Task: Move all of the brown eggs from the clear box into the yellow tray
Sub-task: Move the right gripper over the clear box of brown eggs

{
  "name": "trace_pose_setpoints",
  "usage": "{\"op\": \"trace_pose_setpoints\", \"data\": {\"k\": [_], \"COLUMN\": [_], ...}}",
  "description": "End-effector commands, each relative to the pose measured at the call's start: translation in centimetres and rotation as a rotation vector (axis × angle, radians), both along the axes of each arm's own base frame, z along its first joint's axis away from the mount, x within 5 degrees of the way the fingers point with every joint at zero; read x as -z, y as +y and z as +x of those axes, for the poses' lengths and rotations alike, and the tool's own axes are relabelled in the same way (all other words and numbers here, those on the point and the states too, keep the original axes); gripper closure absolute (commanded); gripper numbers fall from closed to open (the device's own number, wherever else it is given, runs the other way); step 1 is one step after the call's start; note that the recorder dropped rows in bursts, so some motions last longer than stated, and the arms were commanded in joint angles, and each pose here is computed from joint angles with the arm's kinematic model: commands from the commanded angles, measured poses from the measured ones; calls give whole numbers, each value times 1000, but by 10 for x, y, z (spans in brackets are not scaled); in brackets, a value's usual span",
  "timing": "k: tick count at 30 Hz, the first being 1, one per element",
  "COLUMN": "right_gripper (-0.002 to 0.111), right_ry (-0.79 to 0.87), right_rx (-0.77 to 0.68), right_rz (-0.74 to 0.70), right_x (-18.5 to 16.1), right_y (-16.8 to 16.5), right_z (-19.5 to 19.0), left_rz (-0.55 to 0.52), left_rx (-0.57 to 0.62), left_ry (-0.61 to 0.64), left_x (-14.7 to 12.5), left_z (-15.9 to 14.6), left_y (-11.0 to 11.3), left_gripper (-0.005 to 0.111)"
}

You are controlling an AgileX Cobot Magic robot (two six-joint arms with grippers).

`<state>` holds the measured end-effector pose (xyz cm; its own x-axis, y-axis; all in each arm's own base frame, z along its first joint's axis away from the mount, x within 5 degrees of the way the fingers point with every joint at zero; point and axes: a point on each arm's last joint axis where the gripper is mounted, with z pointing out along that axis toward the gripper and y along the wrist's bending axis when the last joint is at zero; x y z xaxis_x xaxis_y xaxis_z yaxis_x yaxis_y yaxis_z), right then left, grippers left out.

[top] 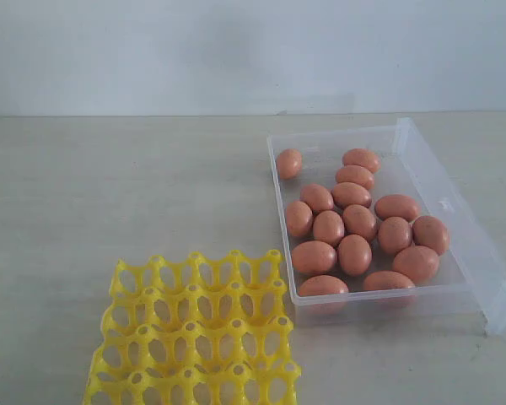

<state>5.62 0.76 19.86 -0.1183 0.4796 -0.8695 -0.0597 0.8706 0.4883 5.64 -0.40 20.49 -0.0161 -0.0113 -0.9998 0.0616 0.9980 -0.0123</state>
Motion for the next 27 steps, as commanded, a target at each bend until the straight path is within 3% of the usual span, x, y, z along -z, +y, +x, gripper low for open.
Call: {"op": "trace_pose_setpoints", "data": {"k": [1, 3, 5, 6, 7, 8, 9, 10, 11, 13, 15, 17, 19, 23, 27], "right_gripper": [109, 109, 109, 109, 109, 109, 109, 109, 109, 109, 109, 109, 109, 106, 83], "right_ry": [-71, -97, -352, -634, -730, -711, -662, -492, -352, 23, 461, 769, 876, 905, 979], "right_rx": [18, 26, 105, 182, 215, 259, 268, 220, 143, -119, -464, -680, -759, -762, -832], "right_rz": [288, 283, 335, 358, 344, 235, 114, -150, -272, -479, -624, -697, -687, -736, -958], "right_x": [-9, -11, -33, -62, -77, -110, -122, -148, -165, -168, -154, -145, -139, -122, -90], "right_y": [-1, -2, -13, -24, -27, -28, -26, -16, -7, 14, 31, 35, 39, 38, 28], "right_z": [0, 0, -4, -16, -23, -21, -15, 14, 42, 114, 171, 219, 265, 305, 321], "left_rz": [3, 3, 3, 3, 3, 3, 3, 3, 3, 3, 3, 3, 3, 3, 3], "left_rx": [-5, -5, -5, -5, -5, -5, -5, -5, -4, -4, -4, -4, -4, -4, -4], "left_ry": [-2, -2, -2, -2, -2, -2, -2, -1, 1, 1, 1, 1, 1, 1, 1], "left_x": [1, 1, 1, 1, 1, 1, 1, 1, 1, 1, 1, 1, 1, 1, 1], "left_z": [0, 0, 0, 0, 0, 0, 0, 0, 0, 0, 0, 0, 0, 0, 0], "left_y": [0, 0, 0, 0, 0, 0, 0, 0, 0, 0, 0, 0, 0, 0, 0], "left_gripper": [103, 103, 103, 103, 103, 103, 103, 103, 103, 103, 103, 103, 103, 103, 103]}}
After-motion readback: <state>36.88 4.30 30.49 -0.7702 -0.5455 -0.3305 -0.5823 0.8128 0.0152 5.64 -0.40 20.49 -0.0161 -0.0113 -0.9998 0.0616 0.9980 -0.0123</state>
